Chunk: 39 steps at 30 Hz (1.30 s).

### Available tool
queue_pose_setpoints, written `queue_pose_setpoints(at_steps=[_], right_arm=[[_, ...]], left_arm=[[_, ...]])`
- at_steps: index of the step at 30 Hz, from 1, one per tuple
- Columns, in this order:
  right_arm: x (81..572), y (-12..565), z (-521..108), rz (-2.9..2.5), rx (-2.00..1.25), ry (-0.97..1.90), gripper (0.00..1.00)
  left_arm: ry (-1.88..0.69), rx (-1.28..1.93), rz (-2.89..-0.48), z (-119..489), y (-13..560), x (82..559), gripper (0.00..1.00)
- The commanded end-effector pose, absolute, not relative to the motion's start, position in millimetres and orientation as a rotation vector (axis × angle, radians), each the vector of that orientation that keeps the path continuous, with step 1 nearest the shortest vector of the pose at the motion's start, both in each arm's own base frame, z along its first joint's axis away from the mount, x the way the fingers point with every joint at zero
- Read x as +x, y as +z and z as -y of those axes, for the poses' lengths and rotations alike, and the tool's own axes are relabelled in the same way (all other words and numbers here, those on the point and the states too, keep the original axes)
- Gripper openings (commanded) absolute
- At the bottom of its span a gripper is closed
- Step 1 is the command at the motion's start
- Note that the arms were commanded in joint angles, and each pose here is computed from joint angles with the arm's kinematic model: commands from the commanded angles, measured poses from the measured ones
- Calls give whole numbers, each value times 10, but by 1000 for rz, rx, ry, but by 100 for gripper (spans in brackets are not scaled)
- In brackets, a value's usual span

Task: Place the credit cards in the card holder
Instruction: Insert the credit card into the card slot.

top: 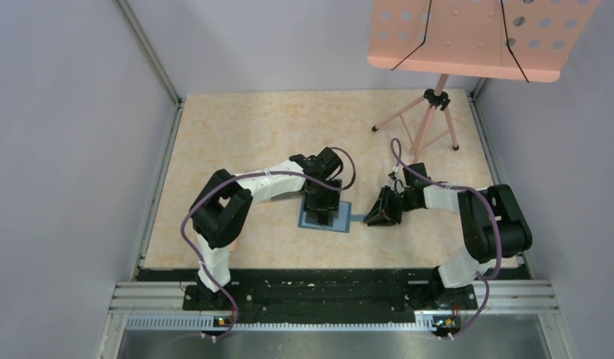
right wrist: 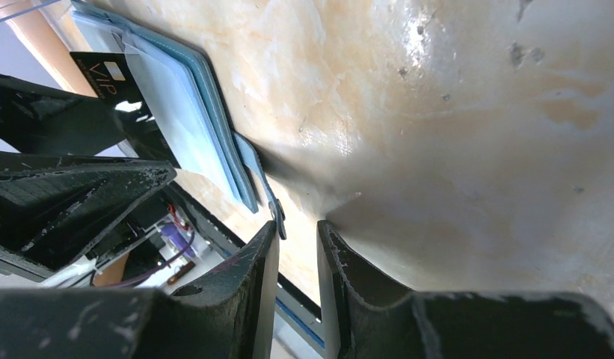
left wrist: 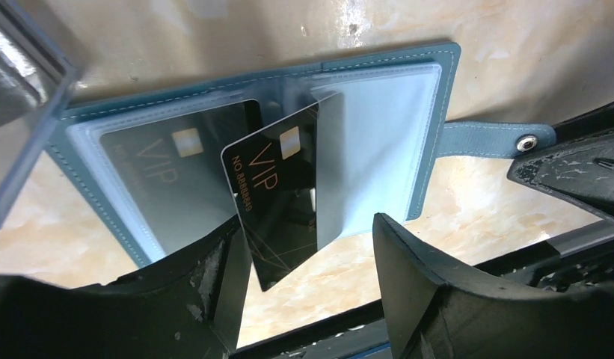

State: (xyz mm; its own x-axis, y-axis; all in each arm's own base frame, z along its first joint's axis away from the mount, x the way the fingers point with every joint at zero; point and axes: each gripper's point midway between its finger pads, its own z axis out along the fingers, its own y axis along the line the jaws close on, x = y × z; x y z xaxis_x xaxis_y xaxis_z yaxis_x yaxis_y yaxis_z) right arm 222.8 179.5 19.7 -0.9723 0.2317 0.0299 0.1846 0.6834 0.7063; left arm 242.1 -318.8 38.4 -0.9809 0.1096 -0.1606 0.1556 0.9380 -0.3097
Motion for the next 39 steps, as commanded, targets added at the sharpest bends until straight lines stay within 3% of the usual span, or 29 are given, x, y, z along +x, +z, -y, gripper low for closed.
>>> queue_pose_setpoints(at_steps=[1,15,24,31,39], right_arm=[[2306,163,-1792,-2807,312,1144,26],[2306,173,-1817,-2812,301,1166,25],[2289,142,-1920,-2831,270,1183,25],[2312,138,-2035,-2839,239,1203,25],[2357,163,-2157,-2837,206,1216,25]], left_arm=[[-405,280,-2902,3117,579,2495,64],[-341,298,-2937,3069,395,2470,59],[-490,295,-2941,3276,362,2450,53],[-672,310,-2883,3526,522,2484,43],[-701,345,-2870,3615,534,2496,43]])
